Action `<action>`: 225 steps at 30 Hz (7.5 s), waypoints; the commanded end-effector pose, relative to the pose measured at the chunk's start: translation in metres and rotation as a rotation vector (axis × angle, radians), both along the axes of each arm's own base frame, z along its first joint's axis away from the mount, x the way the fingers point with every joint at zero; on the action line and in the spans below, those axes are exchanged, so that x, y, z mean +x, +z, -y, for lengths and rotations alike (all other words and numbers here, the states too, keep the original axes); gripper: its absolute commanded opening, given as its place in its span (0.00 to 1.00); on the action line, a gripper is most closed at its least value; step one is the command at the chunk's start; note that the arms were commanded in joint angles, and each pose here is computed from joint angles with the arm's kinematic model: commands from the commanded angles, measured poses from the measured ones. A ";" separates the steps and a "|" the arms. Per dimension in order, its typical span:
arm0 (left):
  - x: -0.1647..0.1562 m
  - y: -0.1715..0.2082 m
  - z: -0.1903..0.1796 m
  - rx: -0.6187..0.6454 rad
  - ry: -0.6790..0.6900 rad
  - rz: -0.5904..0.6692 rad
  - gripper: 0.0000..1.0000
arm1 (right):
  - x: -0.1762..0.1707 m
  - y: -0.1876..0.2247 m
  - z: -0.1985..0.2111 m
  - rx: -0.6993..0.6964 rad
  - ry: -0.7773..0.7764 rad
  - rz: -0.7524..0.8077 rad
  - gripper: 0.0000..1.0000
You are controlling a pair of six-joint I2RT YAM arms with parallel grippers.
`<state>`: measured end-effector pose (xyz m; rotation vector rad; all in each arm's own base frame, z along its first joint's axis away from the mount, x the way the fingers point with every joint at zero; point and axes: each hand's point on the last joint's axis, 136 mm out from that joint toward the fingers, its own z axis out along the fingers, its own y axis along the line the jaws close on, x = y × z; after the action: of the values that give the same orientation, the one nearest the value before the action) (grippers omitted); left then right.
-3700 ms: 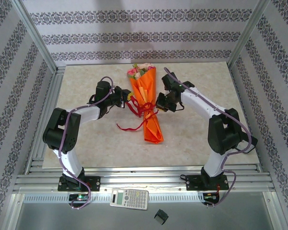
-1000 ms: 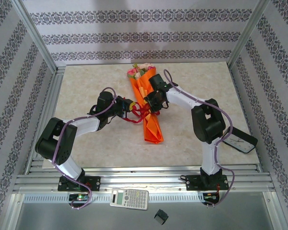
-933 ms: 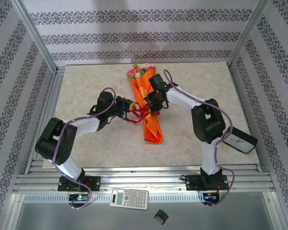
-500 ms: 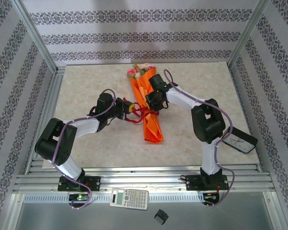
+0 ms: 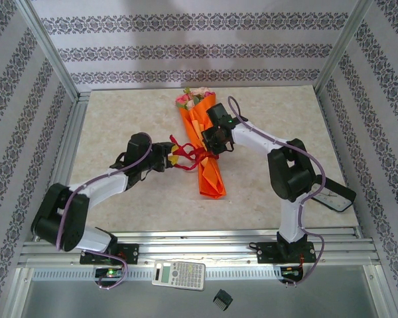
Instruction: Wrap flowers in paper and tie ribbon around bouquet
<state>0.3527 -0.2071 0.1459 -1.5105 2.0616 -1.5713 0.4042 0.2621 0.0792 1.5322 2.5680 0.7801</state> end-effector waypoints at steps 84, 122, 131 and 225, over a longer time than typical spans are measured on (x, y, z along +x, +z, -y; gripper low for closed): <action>0.058 -0.067 0.083 0.024 0.013 -0.311 0.03 | -0.007 0.013 0.011 0.074 -0.066 0.073 0.30; 0.062 -0.045 0.090 0.004 -0.001 -0.287 0.38 | -0.002 0.016 0.008 0.126 -0.093 0.093 0.00; 0.061 -0.047 0.092 -0.010 0.000 -0.302 0.40 | -0.005 0.019 0.002 0.168 -0.080 0.102 0.00; 0.093 -0.057 0.101 -0.130 0.066 0.003 0.00 | -0.030 -0.006 0.006 0.281 -0.103 0.050 0.00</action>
<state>0.4312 -0.3044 0.0715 -1.7120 2.0519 -1.5968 0.3781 0.2570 0.0765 1.6362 2.3807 1.1818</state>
